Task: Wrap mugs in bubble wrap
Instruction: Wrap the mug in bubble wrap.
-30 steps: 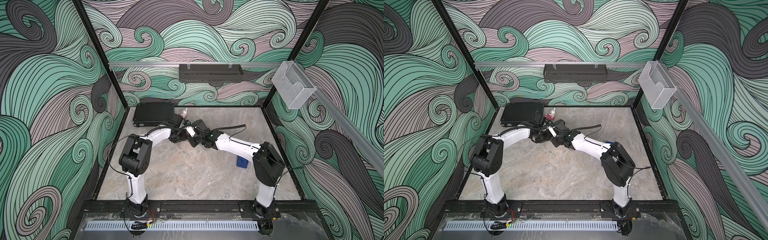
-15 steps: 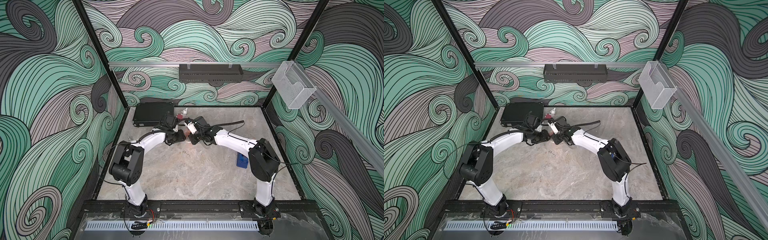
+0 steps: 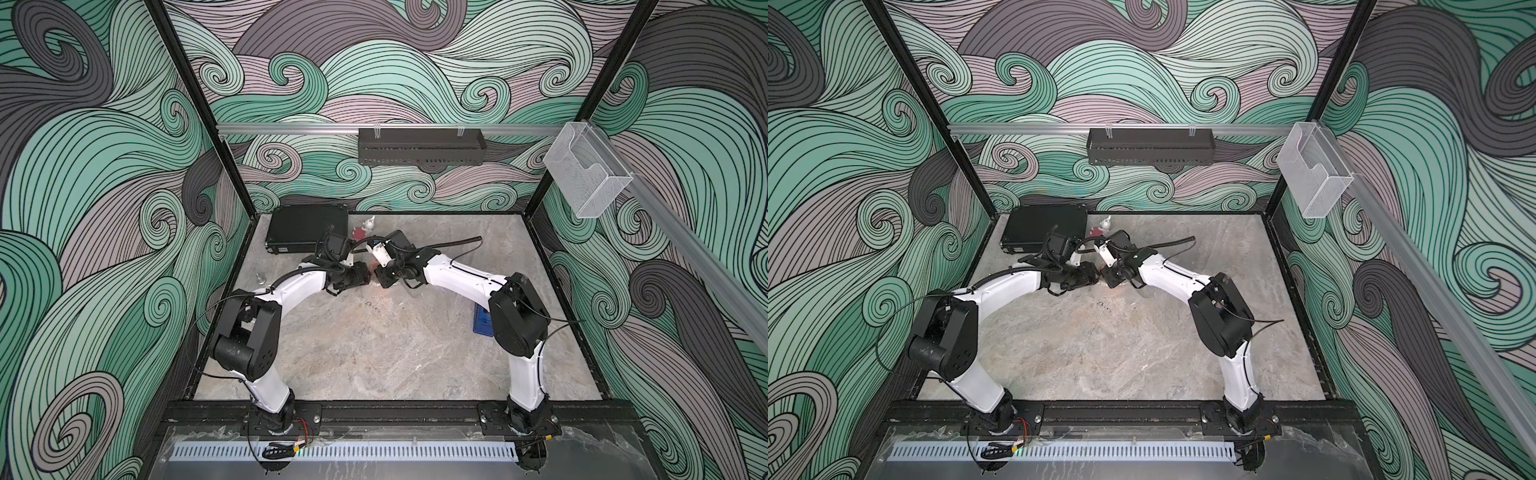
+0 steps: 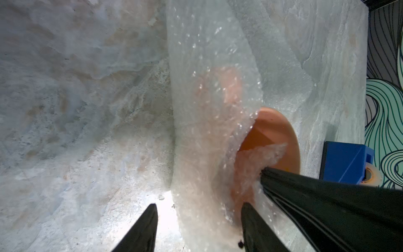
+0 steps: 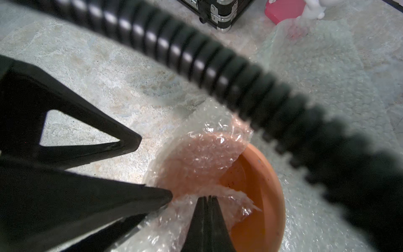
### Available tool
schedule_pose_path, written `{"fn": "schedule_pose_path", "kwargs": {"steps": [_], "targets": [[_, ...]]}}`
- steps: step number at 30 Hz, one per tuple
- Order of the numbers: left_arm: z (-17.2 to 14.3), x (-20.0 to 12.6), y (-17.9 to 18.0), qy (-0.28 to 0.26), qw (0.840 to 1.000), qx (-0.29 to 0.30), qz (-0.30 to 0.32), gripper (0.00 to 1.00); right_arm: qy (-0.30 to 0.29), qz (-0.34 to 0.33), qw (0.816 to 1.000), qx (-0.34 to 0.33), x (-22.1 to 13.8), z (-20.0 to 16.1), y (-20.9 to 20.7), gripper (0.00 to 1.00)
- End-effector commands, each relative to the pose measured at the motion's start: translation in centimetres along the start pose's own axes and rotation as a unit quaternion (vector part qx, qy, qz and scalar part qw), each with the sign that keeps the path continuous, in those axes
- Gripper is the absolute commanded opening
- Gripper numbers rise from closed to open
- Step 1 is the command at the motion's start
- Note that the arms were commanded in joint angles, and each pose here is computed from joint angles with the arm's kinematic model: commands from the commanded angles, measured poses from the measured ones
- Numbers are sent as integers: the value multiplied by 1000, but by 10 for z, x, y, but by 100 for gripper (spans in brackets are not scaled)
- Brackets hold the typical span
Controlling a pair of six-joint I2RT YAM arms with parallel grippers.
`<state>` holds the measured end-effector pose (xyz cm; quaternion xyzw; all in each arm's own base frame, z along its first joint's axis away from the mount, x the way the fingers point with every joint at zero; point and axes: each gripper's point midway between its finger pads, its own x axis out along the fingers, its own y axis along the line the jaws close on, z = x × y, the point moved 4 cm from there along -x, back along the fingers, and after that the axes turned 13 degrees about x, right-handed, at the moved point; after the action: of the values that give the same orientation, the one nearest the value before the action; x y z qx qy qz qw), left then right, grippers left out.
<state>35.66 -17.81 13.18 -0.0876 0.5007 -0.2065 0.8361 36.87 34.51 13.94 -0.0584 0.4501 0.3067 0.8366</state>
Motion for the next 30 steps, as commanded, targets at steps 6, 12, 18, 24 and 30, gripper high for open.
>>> {"fn": "schedule_pose_path", "kwargs": {"steps": [6,12,18,24,30], "targets": [[9,-31,-10,-55,998,8,-20,65,0,-3,1000,15,1,7,-9,0],[10,-29,-17,-55,997,17,-49,70,3,0,1000,18,1,8,-8,0],[9,-5,-14,-22,998,14,-54,70,7,4,1000,20,3,7,-7,0],[10,13,-3,6,1000,3,-19,68,9,7,1000,22,2,6,-6,0],[7,26,7,24,1000,-5,7,64,5,17,999,27,-7,9,-3,0]]}}
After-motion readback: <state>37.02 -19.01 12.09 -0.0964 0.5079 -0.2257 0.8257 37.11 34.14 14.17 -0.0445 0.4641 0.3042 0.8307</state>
